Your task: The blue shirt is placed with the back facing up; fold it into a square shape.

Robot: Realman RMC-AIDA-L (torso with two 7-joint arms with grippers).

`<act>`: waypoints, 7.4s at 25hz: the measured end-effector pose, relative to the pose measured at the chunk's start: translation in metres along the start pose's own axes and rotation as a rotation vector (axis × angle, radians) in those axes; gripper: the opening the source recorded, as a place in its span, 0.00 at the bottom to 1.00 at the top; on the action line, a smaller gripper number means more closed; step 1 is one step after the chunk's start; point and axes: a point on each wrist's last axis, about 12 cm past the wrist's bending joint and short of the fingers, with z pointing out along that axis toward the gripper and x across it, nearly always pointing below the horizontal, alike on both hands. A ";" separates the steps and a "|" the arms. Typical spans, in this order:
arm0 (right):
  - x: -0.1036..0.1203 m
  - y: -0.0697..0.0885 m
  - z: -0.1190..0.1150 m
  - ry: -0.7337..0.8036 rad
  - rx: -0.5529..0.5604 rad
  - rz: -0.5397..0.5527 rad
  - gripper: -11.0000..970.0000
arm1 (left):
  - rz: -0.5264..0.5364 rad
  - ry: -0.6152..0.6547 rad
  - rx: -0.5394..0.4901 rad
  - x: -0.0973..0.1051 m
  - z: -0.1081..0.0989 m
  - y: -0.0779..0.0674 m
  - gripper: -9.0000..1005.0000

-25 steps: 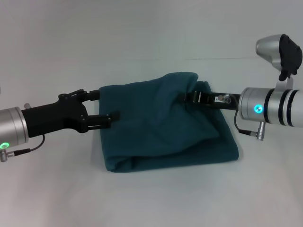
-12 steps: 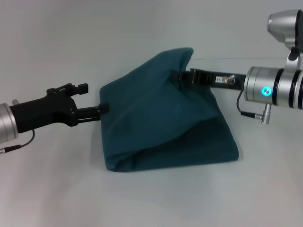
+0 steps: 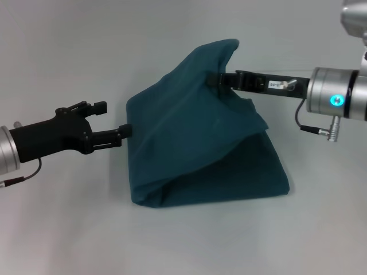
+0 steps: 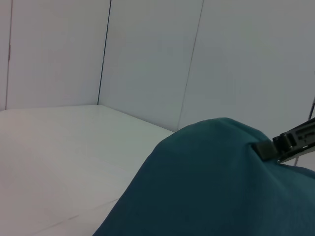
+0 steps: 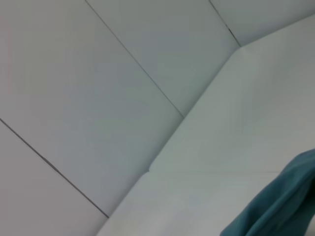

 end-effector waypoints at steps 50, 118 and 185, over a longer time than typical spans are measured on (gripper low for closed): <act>0.056 -0.077 -0.062 -0.005 0.367 0.118 0.27 | -0.051 0.038 0.043 -0.002 0.018 -0.006 0.94; -0.005 -0.061 -0.077 0.020 0.277 0.103 0.88 | -0.246 0.301 -0.303 -0.006 0.136 -0.002 0.94; 0.005 -0.064 -0.071 0.005 0.304 0.100 0.88 | -0.266 0.299 -0.361 -0.005 0.143 0.000 0.37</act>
